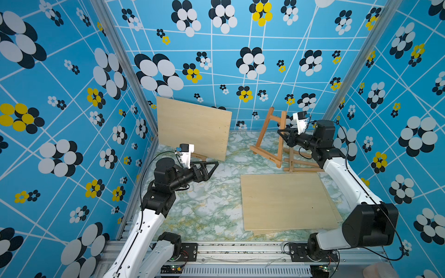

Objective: Assemble the easel
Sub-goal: Place the easel at the center of the board.

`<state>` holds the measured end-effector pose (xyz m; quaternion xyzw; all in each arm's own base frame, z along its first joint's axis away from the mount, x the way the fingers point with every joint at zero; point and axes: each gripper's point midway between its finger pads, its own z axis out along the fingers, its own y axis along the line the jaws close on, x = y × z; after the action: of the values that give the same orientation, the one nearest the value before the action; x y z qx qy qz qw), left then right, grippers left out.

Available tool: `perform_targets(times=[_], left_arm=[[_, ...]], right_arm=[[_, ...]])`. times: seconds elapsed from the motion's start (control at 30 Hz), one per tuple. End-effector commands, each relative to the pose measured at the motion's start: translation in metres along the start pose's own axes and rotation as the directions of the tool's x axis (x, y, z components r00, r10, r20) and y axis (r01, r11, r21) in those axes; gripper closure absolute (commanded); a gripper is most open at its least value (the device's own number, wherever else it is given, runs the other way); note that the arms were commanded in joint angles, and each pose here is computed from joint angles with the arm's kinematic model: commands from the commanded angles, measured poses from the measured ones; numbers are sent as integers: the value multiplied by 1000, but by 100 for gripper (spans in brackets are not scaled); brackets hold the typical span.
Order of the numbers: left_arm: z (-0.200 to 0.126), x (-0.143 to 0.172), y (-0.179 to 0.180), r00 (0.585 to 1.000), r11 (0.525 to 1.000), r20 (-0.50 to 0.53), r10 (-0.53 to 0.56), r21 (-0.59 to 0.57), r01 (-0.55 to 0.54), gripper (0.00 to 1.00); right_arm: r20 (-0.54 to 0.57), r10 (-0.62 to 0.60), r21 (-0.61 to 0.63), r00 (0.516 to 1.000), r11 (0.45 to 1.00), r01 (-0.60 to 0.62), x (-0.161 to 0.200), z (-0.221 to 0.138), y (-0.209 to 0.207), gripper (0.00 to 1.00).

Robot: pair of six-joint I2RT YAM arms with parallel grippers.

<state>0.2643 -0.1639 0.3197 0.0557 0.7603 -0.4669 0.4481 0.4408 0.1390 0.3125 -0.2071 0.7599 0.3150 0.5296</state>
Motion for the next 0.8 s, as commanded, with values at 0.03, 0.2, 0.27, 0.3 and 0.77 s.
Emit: perform_targets(times=[0.03,0.2,0.27,0.3,0.77], left_arm=[[-2,-3,0,1000,1000,-3,28,5,-28,1],[3,-2,5,1000,1000,-26,14,-3,-14,1],[5,-1,8,999,1000,-35,12,-11,-12,1],[5,-1,10,999,1000,-39,9,-16,-10,1],[21,-7,30,998,997,-54,-15,-71,11,1]], right_arm=[[46,-227,-199,973,952,231,0,18,18,100],[43,-197,-337,979,920,200,5,44,14,100],[38,-176,-378,984,909,177,7,55,9,100],[35,-158,-401,987,902,159,8,60,8,100],[102,62,-593,993,805,11,12,132,-21,100]])
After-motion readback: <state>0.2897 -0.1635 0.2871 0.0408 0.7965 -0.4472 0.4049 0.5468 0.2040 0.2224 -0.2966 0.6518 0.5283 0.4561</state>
